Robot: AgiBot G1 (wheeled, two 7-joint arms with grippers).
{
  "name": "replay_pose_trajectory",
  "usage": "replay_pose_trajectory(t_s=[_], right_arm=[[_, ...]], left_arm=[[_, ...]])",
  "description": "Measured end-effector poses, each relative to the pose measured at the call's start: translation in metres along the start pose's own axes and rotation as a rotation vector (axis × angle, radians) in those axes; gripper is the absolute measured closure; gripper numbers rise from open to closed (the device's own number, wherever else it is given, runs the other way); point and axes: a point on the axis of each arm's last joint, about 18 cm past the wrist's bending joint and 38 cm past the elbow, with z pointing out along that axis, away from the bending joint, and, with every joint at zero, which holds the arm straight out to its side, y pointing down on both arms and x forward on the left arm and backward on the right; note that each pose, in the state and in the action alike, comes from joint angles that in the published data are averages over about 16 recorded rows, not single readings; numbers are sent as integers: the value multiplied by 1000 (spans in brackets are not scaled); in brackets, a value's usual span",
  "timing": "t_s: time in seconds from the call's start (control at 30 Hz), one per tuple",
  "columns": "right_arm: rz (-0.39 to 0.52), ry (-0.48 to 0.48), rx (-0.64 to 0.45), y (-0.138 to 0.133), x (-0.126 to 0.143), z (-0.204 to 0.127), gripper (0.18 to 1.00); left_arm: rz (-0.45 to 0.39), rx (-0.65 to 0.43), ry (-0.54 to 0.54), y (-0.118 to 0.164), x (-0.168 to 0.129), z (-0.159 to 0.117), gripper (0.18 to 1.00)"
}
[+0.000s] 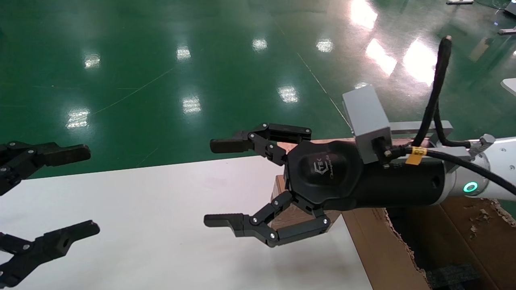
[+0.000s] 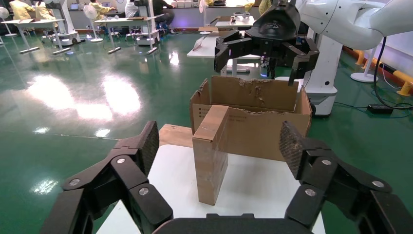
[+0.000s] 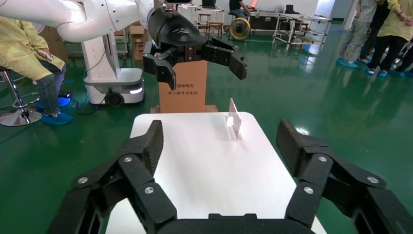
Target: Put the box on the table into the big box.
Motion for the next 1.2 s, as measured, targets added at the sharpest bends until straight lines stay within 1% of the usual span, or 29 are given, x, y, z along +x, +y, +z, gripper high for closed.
replay_pose_trajectory(t_s=[0.07, 0.27, 0.4, 0.47, 0.6, 0.67, 0.8, 0.9, 1.0, 1.2], right_arm=[[1, -1, -4, 1, 0, 0, 291], [-1, -15, -42, 2, 1, -1, 323], [-9, -27, -91, 4, 4, -3, 318], [-14, -29, -125, 5, 7, -5, 306], [-29, -13, -208, 9, 17, -15, 269], [-38, 3, -251, 11, 23, -21, 254], [-57, 45, -333, 14, 38, -36, 218], [-70, 77, -386, 16, 49, -48, 203], [-79, 99, -428, 19, 57, -56, 188], [-86, 105, -478, 21, 67, -63, 179]], left_arm=[[0, 0, 0, 0, 0, 0, 254], [0, 0, 0, 0, 0, 0, 340], [0, 0, 0, 0, 0, 0, 424], [0, 0, 0, 0, 0, 0, 457], [0, 0, 0, 0, 0, 0, 563], [0, 0, 0, 0, 0, 0, 601], [0, 0, 0, 0, 0, 0, 705], [0, 0, 0, 0, 0, 0, 761], [0, 0, 0, 0, 0, 0, 829], [0, 0, 0, 0, 0, 0, 914]])
